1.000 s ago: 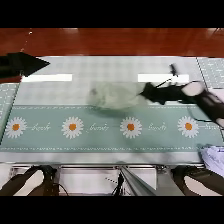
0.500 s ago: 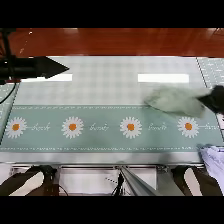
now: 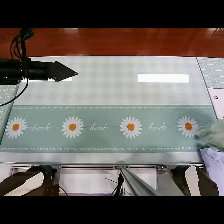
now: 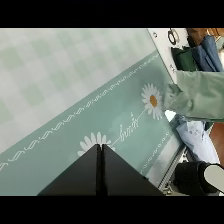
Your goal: Fold the shirts.
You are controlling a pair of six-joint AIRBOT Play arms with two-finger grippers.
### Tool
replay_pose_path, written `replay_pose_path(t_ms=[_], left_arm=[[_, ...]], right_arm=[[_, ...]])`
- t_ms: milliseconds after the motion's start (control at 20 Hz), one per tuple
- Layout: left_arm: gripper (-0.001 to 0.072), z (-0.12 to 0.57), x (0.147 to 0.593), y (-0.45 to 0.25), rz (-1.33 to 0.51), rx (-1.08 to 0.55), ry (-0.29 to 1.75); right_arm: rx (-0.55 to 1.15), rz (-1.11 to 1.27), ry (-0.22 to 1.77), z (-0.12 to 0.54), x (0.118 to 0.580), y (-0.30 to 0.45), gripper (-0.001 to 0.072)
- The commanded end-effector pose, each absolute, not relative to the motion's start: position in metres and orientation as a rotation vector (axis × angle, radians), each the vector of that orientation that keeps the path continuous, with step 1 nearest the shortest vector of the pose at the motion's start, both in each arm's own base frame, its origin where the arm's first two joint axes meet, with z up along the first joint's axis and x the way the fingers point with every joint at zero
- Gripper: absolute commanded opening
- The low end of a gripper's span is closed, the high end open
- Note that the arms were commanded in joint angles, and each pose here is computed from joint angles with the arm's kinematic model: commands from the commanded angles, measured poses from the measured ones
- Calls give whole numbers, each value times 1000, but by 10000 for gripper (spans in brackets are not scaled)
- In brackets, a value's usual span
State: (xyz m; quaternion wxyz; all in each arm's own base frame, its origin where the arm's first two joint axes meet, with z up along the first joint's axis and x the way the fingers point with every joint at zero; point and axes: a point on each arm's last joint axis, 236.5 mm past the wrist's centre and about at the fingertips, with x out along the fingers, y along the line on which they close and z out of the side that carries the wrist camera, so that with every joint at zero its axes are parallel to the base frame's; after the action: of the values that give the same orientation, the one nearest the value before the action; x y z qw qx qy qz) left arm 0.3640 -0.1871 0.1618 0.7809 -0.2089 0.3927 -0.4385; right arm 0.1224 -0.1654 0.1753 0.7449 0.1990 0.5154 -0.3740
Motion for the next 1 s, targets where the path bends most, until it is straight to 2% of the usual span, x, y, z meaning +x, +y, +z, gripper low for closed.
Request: replay_pose_path(t_ms=[0, 150, 350, 900, 950], left_arm=[[25, 161, 364, -188, -961, -424, 835], [25, 160, 365, -187, -967, -409, 826], [25, 160, 368, -186, -975, -366, 793], [25, 164, 419, -118, -731, -417, 673], [25, 164, 421, -109, -710, -424, 668]], right_arm=[[433, -1039, 1229, 183, 72, -182, 27], [404, -1191, 1258, 192, 43, -194, 27], [381, -1234, 1269, 196, 34, -198, 27], [311, -1236, 1449, 170, 13, -200, 28], [299, -1231, 1456, 170, 12, -200, 54]])
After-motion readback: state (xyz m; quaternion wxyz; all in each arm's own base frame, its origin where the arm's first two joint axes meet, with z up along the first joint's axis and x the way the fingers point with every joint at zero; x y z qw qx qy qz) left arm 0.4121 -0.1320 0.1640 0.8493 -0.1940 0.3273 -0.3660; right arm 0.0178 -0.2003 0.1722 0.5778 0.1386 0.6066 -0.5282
